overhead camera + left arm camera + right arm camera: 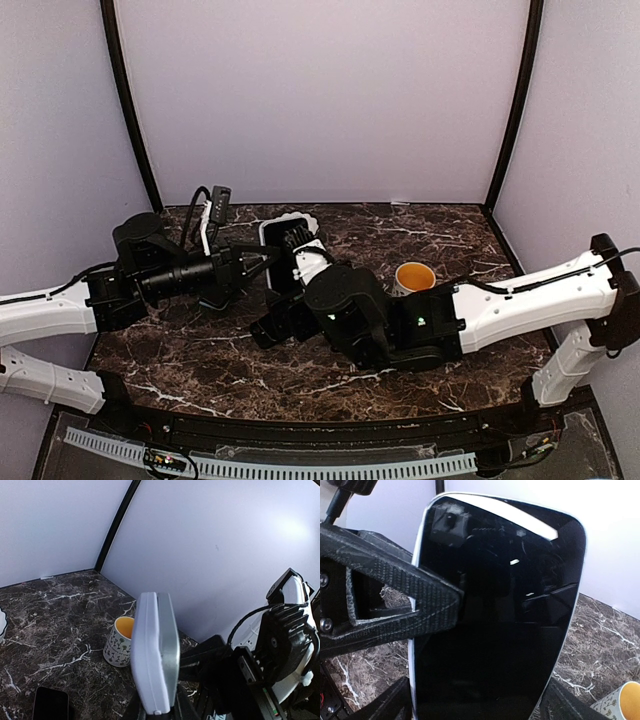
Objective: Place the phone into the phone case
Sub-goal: Pass from the right arm to the left, then pass from the left arm to the right
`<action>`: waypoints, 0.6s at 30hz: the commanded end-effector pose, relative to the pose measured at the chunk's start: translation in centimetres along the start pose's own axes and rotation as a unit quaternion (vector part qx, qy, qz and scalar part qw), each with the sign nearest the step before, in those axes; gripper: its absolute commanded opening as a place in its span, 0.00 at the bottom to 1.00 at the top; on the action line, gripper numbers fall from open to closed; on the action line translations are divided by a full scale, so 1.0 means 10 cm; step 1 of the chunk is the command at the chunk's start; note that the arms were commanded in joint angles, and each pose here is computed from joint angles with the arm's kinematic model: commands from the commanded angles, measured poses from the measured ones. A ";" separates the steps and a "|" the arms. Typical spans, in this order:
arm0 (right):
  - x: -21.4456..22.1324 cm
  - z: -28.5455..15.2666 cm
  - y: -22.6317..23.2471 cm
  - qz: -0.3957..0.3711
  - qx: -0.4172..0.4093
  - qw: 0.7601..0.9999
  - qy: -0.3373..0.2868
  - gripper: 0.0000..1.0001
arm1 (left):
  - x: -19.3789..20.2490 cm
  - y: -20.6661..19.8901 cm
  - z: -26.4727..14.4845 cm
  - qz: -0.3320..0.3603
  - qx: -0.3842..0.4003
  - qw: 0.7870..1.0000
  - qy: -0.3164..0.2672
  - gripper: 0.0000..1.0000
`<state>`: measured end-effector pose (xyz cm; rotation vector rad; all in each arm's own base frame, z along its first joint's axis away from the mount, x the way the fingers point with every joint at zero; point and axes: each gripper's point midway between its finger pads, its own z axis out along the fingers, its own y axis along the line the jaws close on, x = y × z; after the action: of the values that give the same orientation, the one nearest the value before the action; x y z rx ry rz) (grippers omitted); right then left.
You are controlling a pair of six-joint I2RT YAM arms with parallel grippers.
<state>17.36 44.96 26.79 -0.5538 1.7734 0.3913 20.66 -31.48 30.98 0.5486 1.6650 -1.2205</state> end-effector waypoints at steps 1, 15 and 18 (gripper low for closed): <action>-0.35 -0.29 0.01 0.008 -0.066 0.997 -0.042 0.98 | -0.13 -0.24 -0.10 0.052 0.047 0.997 -0.012 0.00; -0.61 -1.13 0.07 -0.007 -0.435 0.897 -0.078 0.98 | -0.07 -1.02 -0.47 0.167 0.246 0.955 -0.011 0.00; -0.68 -1.11 0.06 0.008 -0.457 0.886 -0.081 0.88 | -0.05 -1.12 -0.51 0.176 0.269 0.947 -0.010 0.00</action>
<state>10.91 40.26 34.72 -1.0434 1.4690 1.1114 12.74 -31.75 33.84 1.0145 1.3570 -1.3510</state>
